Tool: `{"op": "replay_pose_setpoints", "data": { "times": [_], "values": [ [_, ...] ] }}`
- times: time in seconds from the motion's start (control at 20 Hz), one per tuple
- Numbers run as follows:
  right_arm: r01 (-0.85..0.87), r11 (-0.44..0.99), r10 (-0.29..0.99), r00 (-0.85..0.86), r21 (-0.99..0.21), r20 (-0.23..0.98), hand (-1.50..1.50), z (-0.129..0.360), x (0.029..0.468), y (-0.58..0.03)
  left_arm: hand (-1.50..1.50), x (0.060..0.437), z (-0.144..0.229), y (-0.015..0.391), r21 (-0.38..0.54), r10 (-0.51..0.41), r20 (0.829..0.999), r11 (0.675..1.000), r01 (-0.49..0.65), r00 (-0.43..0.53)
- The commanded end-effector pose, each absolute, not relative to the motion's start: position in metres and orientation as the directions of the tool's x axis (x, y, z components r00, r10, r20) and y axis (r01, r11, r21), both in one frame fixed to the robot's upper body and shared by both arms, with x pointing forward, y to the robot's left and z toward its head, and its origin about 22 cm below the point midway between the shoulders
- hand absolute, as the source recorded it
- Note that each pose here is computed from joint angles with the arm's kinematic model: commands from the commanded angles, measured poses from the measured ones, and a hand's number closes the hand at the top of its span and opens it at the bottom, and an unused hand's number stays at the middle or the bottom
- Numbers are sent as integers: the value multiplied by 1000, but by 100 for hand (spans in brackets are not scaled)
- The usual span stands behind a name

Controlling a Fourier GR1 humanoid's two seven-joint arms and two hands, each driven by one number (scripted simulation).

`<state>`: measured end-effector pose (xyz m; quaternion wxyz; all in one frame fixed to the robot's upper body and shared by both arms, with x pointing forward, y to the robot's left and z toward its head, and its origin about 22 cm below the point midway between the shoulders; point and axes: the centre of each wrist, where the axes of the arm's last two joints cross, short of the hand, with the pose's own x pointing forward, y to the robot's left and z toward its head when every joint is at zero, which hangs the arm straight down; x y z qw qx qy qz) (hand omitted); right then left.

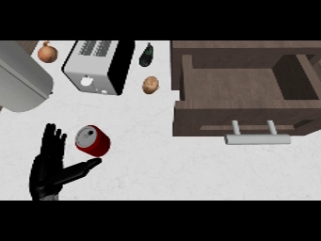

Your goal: Pick up the can, place it into the drawer and close the drawer

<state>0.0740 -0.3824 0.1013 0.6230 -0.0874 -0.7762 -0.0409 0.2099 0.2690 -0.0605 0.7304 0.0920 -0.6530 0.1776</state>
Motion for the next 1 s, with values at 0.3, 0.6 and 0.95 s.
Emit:
{"op": "replay_pose_setpoints", "data": {
  "times": [0.3,0.6,0.95],
  "values": [
    [176,983,82,-195,-47,977,-150,84,74,-391,-150,224,-96,292,-145,198,975,911,-386,101],
    [186,982,69,-205,-30,976,-150,113,67,-389,-150,225,-110,265,-177,230,966,923,-341,122],
    [186,982,74,-209,-34,975,-150,118,60,-369,-150,223,-143,272,-227,275,958,899,-374,81]
  ]
}}
